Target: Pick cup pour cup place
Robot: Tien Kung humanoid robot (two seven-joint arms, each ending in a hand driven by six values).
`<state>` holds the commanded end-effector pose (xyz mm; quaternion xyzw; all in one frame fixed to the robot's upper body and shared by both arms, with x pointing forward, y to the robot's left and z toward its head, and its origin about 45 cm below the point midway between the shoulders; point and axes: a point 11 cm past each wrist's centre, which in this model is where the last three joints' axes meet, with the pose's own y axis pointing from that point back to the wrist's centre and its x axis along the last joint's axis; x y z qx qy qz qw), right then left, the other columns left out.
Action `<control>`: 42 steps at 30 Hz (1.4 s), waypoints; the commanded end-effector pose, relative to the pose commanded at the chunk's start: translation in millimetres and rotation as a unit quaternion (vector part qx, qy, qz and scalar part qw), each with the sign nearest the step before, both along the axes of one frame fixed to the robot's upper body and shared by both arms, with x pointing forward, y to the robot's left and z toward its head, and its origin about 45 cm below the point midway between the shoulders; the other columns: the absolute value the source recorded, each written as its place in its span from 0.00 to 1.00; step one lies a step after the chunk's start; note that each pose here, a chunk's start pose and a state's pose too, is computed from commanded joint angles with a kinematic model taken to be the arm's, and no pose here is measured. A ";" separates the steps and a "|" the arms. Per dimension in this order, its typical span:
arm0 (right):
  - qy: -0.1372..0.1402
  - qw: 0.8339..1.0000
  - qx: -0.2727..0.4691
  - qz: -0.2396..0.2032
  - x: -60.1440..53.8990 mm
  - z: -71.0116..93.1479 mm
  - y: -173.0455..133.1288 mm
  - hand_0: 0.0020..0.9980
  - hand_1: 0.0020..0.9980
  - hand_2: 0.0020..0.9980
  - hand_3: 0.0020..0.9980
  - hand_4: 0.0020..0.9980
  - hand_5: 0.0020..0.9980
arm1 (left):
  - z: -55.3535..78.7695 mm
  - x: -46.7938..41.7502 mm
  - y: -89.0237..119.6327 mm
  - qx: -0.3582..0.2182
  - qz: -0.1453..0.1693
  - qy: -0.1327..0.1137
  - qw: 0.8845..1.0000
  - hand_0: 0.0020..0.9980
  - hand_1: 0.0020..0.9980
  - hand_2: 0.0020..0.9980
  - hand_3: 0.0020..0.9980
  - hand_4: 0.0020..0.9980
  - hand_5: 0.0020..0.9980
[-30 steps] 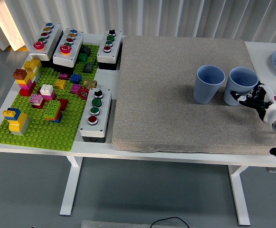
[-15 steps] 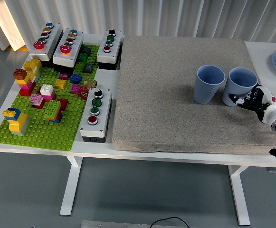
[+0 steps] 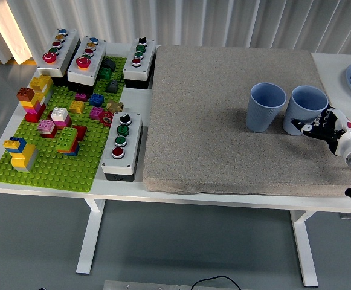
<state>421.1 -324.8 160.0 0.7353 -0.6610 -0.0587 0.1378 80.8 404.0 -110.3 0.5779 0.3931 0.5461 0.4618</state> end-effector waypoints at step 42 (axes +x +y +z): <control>0.008 1.000 -0.007 0.003 -10.3 -1.9 -9.8 0.93 0.87 0.94 0.95 0.80 0.00 | -1.5 -8.3 0.1 -0.001 0.005 0.005 1.000 0.75 0.78 0.83 0.65 0.55 0.94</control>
